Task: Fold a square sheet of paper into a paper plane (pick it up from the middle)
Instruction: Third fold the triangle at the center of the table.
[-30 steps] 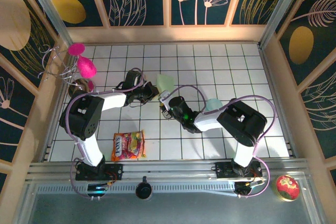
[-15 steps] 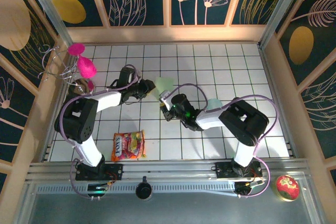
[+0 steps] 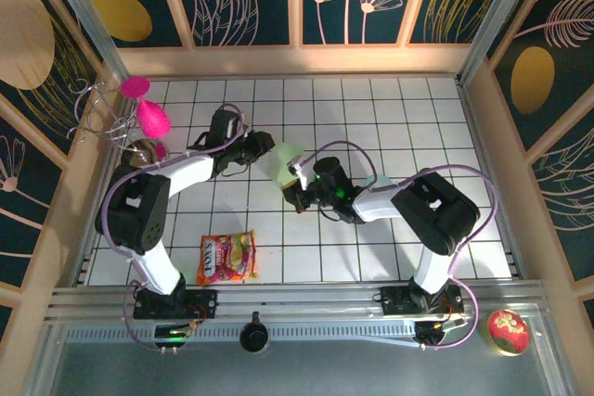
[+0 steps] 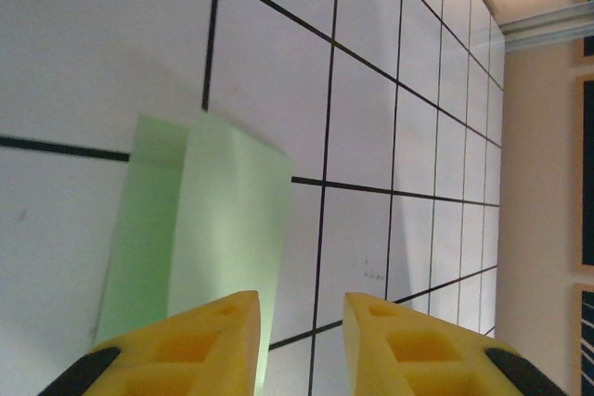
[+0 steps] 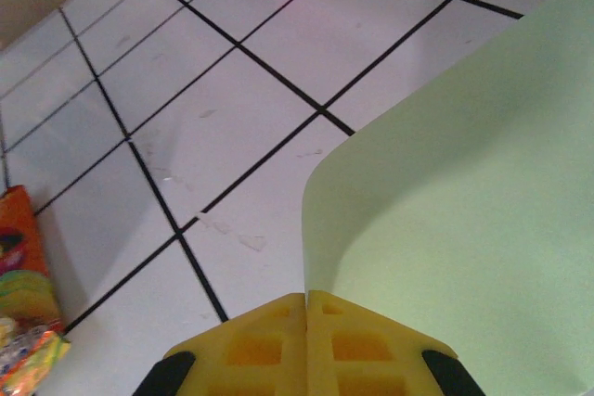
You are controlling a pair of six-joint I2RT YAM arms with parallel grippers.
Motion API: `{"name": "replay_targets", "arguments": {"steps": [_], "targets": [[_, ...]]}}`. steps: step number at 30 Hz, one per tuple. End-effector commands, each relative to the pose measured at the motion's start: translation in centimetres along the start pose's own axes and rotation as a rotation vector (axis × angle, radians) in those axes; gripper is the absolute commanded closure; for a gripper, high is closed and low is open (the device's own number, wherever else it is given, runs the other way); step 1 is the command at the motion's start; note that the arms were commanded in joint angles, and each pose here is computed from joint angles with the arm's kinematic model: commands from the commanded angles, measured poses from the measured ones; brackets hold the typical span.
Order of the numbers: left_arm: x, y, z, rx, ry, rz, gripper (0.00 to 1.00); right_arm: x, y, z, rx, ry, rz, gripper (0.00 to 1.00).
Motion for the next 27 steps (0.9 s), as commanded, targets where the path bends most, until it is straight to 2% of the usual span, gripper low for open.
{"name": "replay_targets", "arguments": {"steps": [1,13,19,27], "targets": [[-2.1,0.4,1.3,-0.061,0.088,-0.026,0.73,0.2,1.3,-0.2,-0.043,0.005,-0.093,1.00],[-6.3,4.3,3.1,-0.146,0.227,-0.210,0.84,-0.6,0.4,0.7,-0.121,0.065,-0.084,1.00],[-7.1,6.4,4.0,-0.164,0.274,-0.291,0.87,-0.8,-0.9,0.5,-0.180,0.075,-0.050,1.00],[-7.5,7.7,4.9,-0.164,0.304,-0.324,0.90,-1.0,-3.0,-0.1,-0.241,0.078,0.047,1.00]]}}
Point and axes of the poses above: each hand's point on the last joint's axis, 136 mm out from that joint toward the fingers, its own x axis back along the fingers, its own y axis along the line the jaws close on, z = x × y, the point moved 1 cm from there along x, back along the fingers, and after that the axes turned 12 degrees about -x, right-handed, at the moved point
